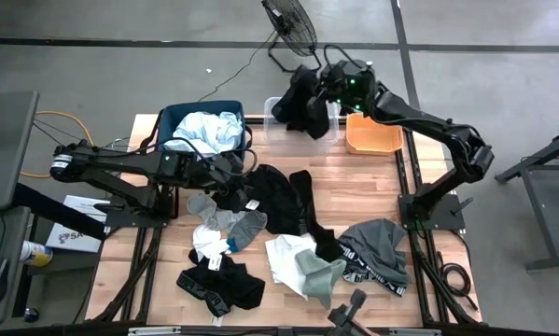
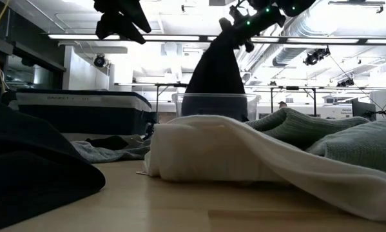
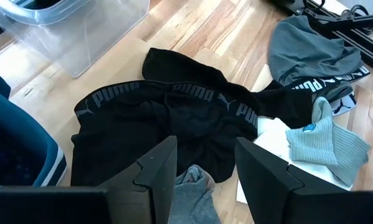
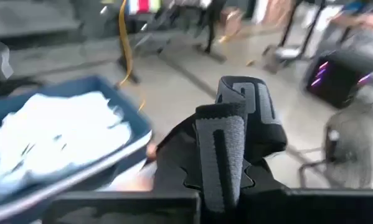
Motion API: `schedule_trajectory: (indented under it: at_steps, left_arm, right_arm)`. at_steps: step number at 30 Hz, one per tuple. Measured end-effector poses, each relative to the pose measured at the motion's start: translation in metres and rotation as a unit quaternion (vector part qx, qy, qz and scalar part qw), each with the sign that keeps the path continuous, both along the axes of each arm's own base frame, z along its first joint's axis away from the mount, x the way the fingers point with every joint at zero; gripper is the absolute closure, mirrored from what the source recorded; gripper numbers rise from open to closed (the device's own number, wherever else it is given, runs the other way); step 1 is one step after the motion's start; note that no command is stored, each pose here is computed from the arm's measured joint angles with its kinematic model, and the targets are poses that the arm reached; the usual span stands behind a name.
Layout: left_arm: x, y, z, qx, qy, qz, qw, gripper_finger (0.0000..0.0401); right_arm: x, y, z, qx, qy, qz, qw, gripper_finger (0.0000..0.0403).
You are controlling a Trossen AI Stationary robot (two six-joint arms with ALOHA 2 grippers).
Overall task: Pick & Place Cloths
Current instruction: Put the top right black boxer short into the transparent bin
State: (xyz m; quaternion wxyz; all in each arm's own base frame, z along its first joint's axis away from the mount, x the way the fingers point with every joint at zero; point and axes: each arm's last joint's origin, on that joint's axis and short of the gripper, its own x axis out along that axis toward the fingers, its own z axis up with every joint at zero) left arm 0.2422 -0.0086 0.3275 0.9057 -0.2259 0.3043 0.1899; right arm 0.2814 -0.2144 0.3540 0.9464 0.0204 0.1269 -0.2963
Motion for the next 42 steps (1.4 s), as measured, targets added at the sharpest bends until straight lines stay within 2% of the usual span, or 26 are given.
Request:
schedule_trajectory:
  at_steps: [6,11,16,21,29,34,38,42]
  left_arm:
    - [0.000,0.000,0.000,0.000,0.000,0.000,1.000,0.0243]
    - [0.000,0.000,0.000,0.000,0.000,0.000,1.000,0.0243]
    - [0.000,0.000,0.000,0.000,0.001,0.000,1.000,0.0243]
    - [0.000,0.000,0.000,0.000,0.000,0.000,1.000,0.0243]
    - [0.000,0.000,0.000,0.001,0.001,-0.001,1.000,0.0243]
    - [0.000,0.000,0.000,0.001,0.000,-0.001,1.000,0.0243]
    - [0.000,0.000,0.000,0.001,0.001,-0.001,1.000,0.0243]
    - [0.000,0.000,0.000,0.001,0.001,-0.001,1.000,0.0243]
  right_arm:
    - [-0.002,0.005,-0.011,0.052,0.040,0.052,0.996,0.0399]
    - [-0.004,0.007,-0.021,0.074,0.082,0.060,0.992,0.0399]
    - [-0.001,0.002,-0.036,0.105,0.111,0.027,0.988,0.0399]
    - [0.002,-0.001,-0.052,0.168,0.124,0.007,0.978,0.0399]
    - [0.004,0.003,-0.060,0.201,0.139,-0.003,0.970,0.0390]
    - [0.003,0.003,-0.059,0.222,0.125,-0.009,0.967,0.0343]
    - [0.001,0.005,-0.054,0.245,0.101,-0.011,0.964,0.0276]
    - [-0.003,0.008,-0.046,0.246,0.085,-0.016,0.965,0.0199]
